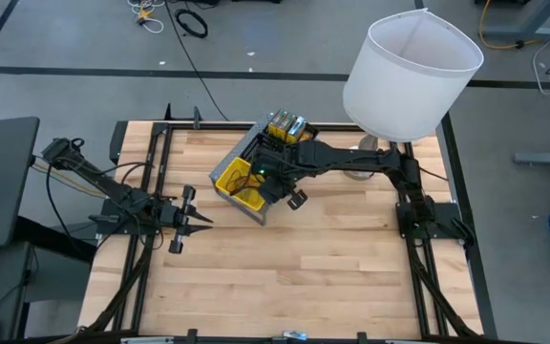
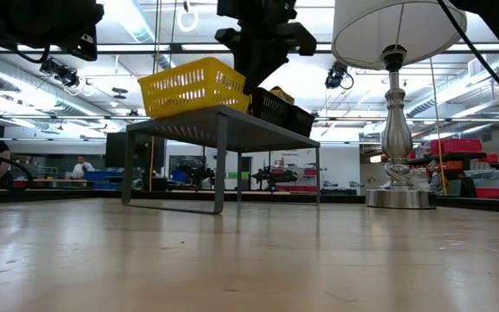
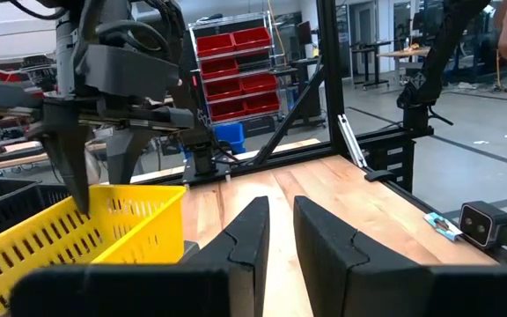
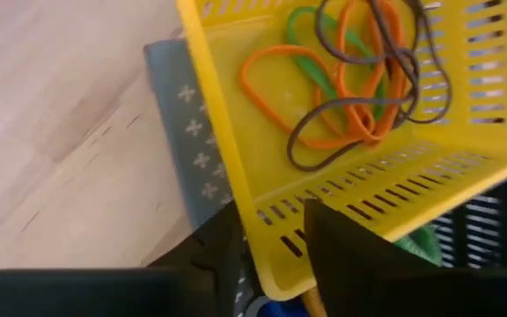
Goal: Pick & Place Office Desk Supplies
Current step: Put the yellow bin on the shelf
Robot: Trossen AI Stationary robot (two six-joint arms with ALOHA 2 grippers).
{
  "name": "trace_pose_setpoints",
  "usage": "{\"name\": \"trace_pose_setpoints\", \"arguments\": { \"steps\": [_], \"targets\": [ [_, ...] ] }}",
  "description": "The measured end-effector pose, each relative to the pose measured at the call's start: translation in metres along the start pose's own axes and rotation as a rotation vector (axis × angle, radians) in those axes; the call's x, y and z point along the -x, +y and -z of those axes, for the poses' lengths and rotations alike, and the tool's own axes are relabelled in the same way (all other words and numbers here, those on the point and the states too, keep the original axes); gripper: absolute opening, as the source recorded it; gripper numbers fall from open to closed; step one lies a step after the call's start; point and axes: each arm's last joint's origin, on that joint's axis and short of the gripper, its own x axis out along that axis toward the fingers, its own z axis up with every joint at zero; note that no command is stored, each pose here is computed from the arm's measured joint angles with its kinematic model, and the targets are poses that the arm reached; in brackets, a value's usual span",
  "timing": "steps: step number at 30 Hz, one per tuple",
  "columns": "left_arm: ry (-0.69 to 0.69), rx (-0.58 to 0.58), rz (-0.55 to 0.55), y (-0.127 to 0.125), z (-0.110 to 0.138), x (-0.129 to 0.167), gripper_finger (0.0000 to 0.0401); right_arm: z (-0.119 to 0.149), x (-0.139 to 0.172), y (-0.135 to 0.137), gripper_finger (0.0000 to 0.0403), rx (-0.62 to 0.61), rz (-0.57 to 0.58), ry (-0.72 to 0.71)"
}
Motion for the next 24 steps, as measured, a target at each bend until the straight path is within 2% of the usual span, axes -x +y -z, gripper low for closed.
{"name": "trace_pose_setpoints", "arguments": {
  "steps": [8,24],
  "targets": [
    [0.000,0.000,0.000,0.000,0.000,0.000,0.0062,-0.014,0.002,0.003,0.0177,0.010,0.067,-0.038],
    [0.000,0.002,0.000,0.000,0.000,0.000,0.0062,-0.008,0.001,0.009,0.0180,-0.070,0.018,0.040]
  ]
}}
